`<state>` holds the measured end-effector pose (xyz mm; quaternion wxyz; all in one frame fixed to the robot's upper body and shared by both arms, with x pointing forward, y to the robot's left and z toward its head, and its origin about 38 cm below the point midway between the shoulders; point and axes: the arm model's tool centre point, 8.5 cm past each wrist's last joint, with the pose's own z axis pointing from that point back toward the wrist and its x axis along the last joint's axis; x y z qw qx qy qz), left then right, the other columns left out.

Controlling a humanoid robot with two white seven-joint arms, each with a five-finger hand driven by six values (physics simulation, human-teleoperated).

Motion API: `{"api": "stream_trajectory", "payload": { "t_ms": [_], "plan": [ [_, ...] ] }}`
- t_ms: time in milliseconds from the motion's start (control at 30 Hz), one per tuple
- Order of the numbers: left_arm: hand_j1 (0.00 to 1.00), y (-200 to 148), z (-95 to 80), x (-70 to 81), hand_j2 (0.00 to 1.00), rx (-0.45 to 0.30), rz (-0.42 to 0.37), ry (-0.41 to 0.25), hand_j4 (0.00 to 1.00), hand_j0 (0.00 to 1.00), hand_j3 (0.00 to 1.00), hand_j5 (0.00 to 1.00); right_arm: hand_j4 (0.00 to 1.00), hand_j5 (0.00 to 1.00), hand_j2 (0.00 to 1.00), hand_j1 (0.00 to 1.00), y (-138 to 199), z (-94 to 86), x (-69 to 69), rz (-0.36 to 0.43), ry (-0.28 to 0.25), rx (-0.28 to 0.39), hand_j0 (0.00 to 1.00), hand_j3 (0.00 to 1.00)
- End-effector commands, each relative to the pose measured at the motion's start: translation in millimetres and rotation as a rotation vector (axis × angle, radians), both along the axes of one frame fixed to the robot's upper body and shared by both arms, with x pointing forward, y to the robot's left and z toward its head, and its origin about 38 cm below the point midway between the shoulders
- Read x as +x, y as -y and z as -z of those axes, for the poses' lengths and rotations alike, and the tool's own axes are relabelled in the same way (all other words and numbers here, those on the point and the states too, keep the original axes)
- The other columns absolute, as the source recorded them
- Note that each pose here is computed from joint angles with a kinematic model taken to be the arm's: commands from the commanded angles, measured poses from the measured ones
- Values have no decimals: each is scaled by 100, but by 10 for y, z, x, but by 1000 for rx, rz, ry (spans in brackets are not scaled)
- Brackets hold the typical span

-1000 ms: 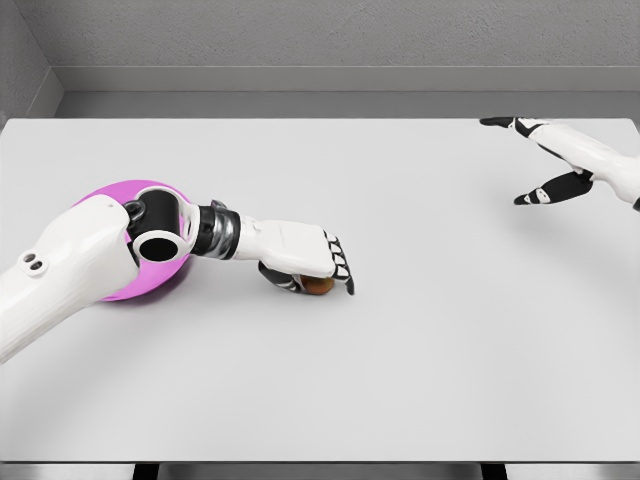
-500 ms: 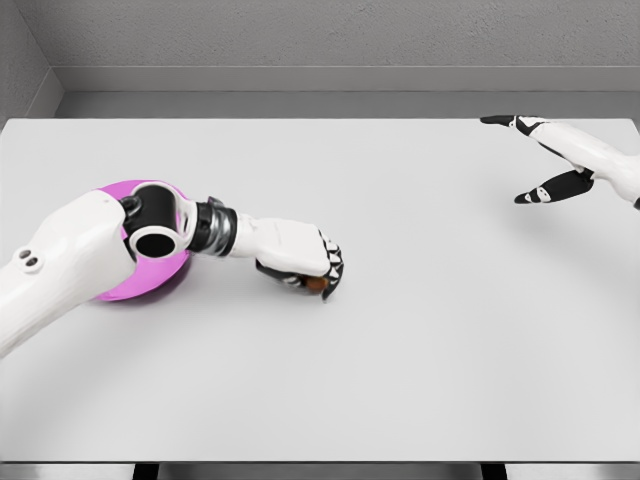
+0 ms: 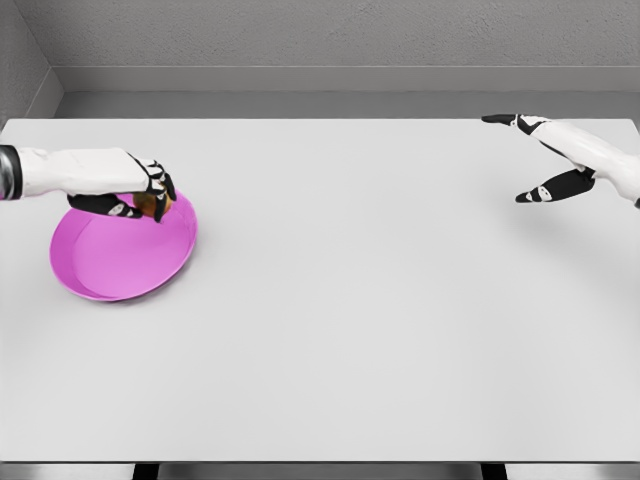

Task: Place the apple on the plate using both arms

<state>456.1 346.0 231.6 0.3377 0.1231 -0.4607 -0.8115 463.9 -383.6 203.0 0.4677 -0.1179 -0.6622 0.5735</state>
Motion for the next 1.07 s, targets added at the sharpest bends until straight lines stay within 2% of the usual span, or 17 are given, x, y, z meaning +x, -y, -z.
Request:
{"api": "stream_trajectory", "payload": {
  "t_ms": [0, 100, 167, 233, 267, 533, 600, 633, 667, 733, 800, 867, 1033],
  "plan": [
    [42, -318, -7, 20, 42, 13, -89, -12, 42, 42, 42, 42, 100, 100, 100, 100, 9, -4, 1, 4, -1, 9, 100, 100],
    [48, -216, 102, 22, 48, 1, -71, -32, 48, 48, 48, 48, 100, 100, 100, 100, 10, 5, -2, 4, -3, 7, 100, 100],
    [77, -209, 140, 8, 77, -8, -72, -41, 77, 77, 77, 77, 100, 100, 100, 100, 9, -10, 4, 4, 0, 7, 100, 100],
    [97, -160, 156, 27, 97, -18, -66, -42, 97, 97, 97, 97, 100, 100, 100, 100, 9, -10, 4, 4, 0, 7, 100, 100],
    [100, -211, 167, 40, 100, -16, -82, -45, 100, 100, 100, 100, 100, 100, 100, 100, 9, -2, 1, 4, -2, 7, 100, 100],
    [100, -350, 176, 73, 100, -13, -127, -49, 100, 100, 100, 100, 100, 100, 100, 100, 22, 34, -15, 6, -10, 6, 100, 100],
    [100, -359, 122, 95, 100, -24, -132, -34, 100, 100, 100, 100, 100, 100, 100, 100, 21, -5, 3, 6, -2, 6, 100, 100],
    [100, -355, 44, 122, 100, -45, -137, -13, 100, 100, 100, 100, 100, 100, 100, 100, 21, -5, 3, 6, -2, 6, 100, 100],
    [100, -351, 49, 134, 100, -55, -141, -14, 100, 100, 100, 100, 100, 100, 100, 100, 21, -5, 3, 6, -2, 6, 100, 100],
    [100, -511, -21, 236, 100, -160, -224, -15, 100, 100, 100, 100, 100, 100, 100, 100, 21, -5, 3, 6, -2, 6, 100, 100],
    [100, -695, -51, 334, 100, -215, -308, 0, 100, 100, 100, 100, 100, 100, 100, 100, 39, -24, 4, 10, 1, 5, 100, 100],
    [100, -669, -36, 403, 100, -251, -326, 2, 100, 100, 100, 100, 100, 100, 100, 100, 35, 7, -4, 9, -5, 6, 100, 100],
    [100, -743, -37, 418, 100, -261, -354, 4, 100, 100, 100, 100, 100, 100, 100, 100, 43, 18, -14, 11, -8, 5, 100, 100]
  ]
}}
